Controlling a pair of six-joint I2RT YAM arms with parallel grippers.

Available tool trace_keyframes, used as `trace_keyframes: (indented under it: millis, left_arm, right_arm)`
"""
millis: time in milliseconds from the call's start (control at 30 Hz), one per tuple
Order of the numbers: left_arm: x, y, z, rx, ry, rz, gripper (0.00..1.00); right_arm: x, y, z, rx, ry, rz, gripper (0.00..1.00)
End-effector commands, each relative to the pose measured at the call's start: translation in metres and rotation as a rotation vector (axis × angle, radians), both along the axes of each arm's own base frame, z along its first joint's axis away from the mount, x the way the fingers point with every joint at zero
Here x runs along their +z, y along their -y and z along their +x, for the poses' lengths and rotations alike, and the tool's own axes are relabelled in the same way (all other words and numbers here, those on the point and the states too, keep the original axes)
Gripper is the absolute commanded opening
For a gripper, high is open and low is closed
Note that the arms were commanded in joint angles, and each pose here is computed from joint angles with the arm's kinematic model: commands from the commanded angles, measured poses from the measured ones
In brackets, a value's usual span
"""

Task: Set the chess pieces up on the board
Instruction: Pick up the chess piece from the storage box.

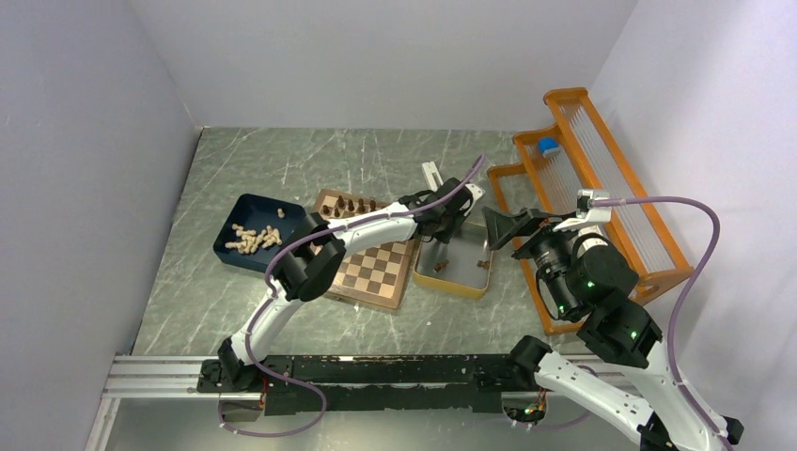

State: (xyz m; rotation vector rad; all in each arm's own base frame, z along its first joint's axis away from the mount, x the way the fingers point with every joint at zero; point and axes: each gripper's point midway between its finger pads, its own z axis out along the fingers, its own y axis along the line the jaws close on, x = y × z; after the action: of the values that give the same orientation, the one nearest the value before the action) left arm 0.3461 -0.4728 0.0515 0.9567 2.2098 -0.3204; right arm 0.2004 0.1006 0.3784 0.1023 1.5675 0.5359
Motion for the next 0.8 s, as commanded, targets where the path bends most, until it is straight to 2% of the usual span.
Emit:
trace_keyframes:
  millis: [0,500,633,767]
  left_arm:
    - [0.0142,0.0154,0.0094,-0.001,0.060,-0.043,0.32]
    - [0.0095,0.0185,0.0129,0.000,0.071,-0.037,0.32]
    - [0.0112,0.0192,0.0125,-0.008,0.071,-0.037,0.29]
    - [0.0181,0.0203,0.0093,-0.017,0.069,-0.049,0.20]
  right_arm:
    - [0.0070,0.0061,-0.0024,-0.017,0.012,0.029,0.94]
    - [0.0073,0.0102,-0.0068,-0.017,0.010,0.040,0.94]
    - [0.0079,0.0080,-0.0070,-0.006,0.010,0.037,0.94]
    - [0.0102,0.0071,-0.0063,-0.005,0.011,0.032,0.94]
